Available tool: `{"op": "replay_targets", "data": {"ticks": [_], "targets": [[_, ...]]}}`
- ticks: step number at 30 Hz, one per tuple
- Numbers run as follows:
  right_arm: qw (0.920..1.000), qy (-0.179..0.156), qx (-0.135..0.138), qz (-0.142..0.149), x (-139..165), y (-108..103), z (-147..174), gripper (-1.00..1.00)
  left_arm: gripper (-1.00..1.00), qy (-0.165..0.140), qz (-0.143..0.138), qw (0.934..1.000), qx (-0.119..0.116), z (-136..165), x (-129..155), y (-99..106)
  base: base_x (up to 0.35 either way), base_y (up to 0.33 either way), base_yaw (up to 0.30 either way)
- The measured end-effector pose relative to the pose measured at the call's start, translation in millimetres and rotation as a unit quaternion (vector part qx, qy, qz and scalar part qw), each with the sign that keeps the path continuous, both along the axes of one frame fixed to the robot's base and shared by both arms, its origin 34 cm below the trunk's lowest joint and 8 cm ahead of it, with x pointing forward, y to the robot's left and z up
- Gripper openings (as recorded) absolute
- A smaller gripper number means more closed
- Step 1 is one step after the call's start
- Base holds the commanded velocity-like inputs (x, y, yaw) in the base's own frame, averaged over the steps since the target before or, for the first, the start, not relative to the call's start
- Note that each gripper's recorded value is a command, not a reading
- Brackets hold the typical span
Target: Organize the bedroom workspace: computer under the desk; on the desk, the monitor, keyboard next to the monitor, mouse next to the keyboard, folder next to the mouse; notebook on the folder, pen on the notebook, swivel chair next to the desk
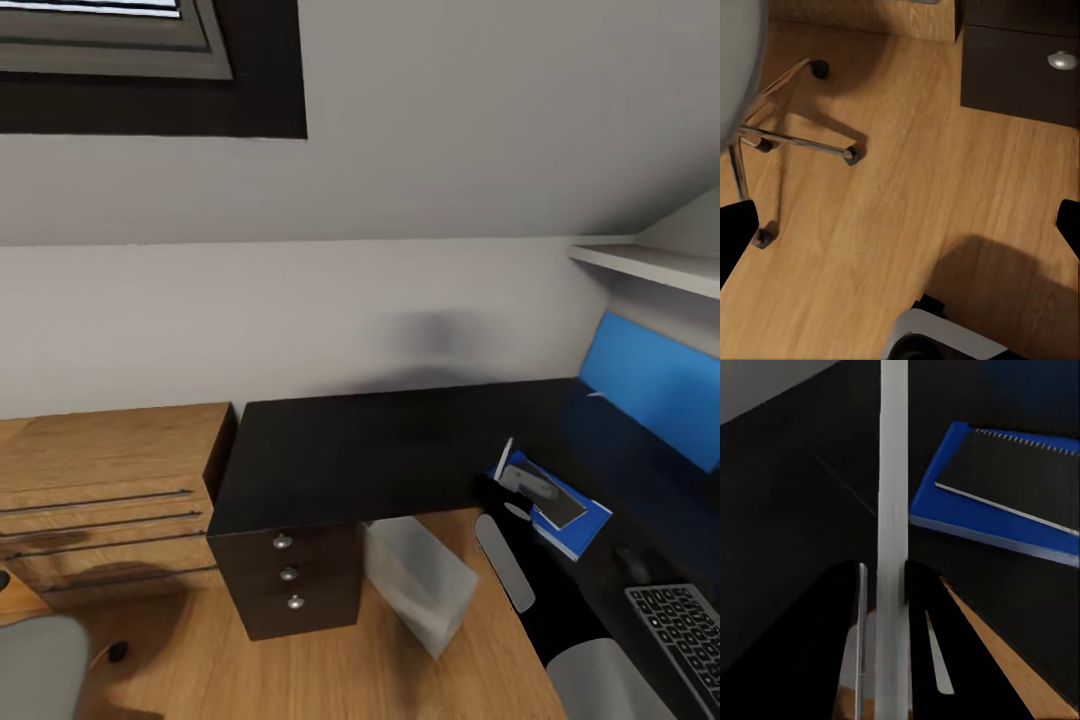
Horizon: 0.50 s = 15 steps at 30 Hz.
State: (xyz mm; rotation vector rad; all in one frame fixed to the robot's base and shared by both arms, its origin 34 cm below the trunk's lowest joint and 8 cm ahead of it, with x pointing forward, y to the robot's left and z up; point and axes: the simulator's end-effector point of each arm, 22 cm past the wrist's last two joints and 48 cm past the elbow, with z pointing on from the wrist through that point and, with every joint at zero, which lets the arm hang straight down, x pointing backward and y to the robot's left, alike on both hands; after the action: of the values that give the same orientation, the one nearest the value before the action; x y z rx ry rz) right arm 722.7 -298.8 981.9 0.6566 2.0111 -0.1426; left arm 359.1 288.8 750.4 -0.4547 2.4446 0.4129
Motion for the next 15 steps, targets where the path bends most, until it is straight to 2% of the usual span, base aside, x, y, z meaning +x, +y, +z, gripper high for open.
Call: {"op": "replay_targets", "data": {"ticks": [7,15], "targets": [[0.9998,0.004,0.006,-0.016,-2.7,-11.7,-4.4,-1.00,1.00,0.000,0.000,1.0000,-0.001,0.0,0.0,-0.7,0.000,0.000,-0.265],[0.9997,0.006,0.010,-0.020,-3.5,-11.7,-5.9,-1.00,1.00,0.000,0.000,1.0000,-0.001,-0.1,0.0,-1.4,0.000,0.000,-0.240]]}}
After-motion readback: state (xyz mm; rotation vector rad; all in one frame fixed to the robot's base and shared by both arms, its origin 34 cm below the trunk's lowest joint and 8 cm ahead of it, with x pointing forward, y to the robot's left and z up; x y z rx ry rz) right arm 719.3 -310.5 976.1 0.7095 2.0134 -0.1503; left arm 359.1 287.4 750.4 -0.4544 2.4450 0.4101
